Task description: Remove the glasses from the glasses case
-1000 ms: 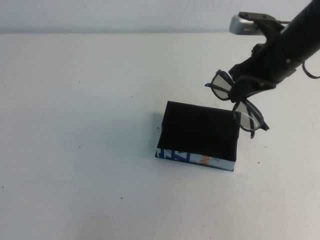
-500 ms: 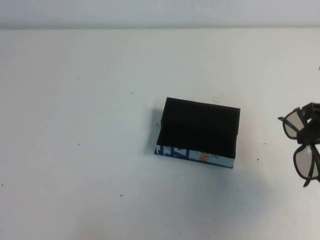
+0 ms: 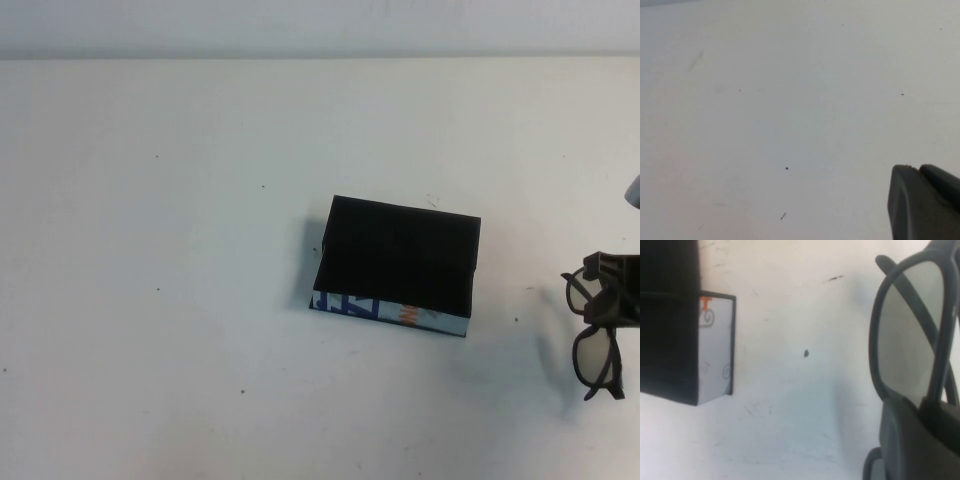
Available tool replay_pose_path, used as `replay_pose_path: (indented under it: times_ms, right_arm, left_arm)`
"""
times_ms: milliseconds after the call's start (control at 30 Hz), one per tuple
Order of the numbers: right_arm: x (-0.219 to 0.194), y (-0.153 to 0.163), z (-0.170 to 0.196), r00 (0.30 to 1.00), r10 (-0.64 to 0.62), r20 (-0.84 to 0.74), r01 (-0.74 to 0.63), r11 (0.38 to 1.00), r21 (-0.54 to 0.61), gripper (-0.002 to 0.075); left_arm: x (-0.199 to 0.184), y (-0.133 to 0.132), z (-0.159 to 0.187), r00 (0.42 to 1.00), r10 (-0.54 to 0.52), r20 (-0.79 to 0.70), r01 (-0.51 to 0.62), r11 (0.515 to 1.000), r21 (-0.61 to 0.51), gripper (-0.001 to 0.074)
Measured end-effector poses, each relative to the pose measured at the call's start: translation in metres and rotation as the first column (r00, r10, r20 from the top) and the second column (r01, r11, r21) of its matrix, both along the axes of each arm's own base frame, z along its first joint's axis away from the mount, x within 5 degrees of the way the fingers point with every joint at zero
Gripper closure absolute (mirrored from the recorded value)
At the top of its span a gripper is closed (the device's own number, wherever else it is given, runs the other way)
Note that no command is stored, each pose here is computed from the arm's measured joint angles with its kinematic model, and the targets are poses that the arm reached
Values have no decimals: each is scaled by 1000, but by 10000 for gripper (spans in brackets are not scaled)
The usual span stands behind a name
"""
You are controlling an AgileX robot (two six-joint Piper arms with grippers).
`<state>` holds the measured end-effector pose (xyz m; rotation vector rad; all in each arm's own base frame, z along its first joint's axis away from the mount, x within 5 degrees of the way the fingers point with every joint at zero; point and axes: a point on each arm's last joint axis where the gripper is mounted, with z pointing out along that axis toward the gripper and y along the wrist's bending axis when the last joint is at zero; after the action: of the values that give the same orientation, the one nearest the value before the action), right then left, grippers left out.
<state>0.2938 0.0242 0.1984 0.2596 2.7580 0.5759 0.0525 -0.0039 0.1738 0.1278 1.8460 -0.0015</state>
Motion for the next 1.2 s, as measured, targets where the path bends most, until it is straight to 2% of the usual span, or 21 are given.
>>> replay_pose_path:
  times_ms: [433, 500, 667, 833, 967, 1100, 1200]
  right_arm:
    - [6, -1, -16, 996, 87, 7, -87, 996, -38, 697]
    - [6, -1, -16, 994, 109, 15, -108, 993, -46, 667]
    - [6, 0, -16, 992, 124, 24, -122, 991, -47, 516]
    - [3, 3, -16, 990, 140, -9, -140, 990, -12, 473]
    - [-5, 4, 2, 987, 160, 26, -160, 987, -5, 510]
    - [-19, 4, 47, 969, 152, 193, -147, 988, -43, 608]
    - [-39, 4, 87, 927, 147, 346, -128, 989, -77, 691]
  left_arm:
    - [0, 0, 0, 1000, 0, 0, 0, 1000, 0, 739]
    - [0, 0, 0, 1000, 0, 0, 0, 1000, 0, 739]
    - [0, 0, 0, 1000, 0, 0, 0, 1000, 0, 739]
    - [0, 0, 0, 1000, 0, 0, 0, 1000, 0, 739]
    - [0, 0, 0, 1000, 0, 0, 0, 1000, 0, 739]
    - [0, 0, 0, 1000, 0, 0, 0, 1000, 0, 739]
    - [0, 0, 0, 1000, 0, 0, 0, 1000, 0, 739]
